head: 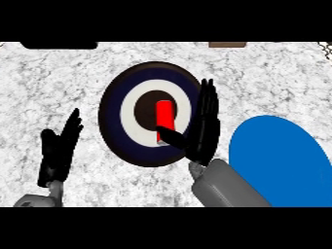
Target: Pick the can from the plate and place it in the plate
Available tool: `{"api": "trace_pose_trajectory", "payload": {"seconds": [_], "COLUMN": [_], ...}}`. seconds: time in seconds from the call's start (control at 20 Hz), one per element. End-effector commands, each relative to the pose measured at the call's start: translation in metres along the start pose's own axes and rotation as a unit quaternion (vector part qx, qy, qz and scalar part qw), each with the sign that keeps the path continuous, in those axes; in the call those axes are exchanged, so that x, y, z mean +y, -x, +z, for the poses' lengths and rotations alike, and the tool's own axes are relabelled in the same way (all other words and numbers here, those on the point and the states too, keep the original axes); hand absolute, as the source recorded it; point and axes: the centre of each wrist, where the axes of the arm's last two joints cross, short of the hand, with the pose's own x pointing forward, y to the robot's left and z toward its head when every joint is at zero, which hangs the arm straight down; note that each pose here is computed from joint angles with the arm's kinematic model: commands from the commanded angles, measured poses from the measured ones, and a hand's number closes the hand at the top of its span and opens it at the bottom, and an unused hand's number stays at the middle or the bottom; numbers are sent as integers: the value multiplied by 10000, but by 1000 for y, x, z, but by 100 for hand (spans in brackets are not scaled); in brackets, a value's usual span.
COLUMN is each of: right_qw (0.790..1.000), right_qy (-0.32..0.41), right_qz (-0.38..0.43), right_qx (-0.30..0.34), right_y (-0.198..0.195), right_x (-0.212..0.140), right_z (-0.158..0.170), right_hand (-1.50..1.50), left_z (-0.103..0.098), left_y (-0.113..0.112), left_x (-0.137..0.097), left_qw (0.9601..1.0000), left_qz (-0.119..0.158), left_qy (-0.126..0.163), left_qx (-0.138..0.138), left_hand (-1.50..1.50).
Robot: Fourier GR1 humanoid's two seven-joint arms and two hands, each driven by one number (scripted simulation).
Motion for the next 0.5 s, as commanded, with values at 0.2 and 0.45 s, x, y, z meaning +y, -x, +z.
{"api": "trace_pose_trajectory", "payload": {"seconds": [0.2, 0.45], "right_qw": [9993, 9986], "right_qy": [365, 524], "right_qz": [33, 32], "right_qx": [56, 74], "right_y": [22, 20], "right_x": [-34, -62], "right_z": [5, 20], "right_hand": [-150, -150], "left_z": [-11, 9], "left_y": [-11, 2], "left_x": [-1, -8], "left_qw": [10000, 10000], "left_qz": [-4, -9], "left_qy": [-9, -66], "left_qx": [-25, 12], "left_hand": [0, 0]}}
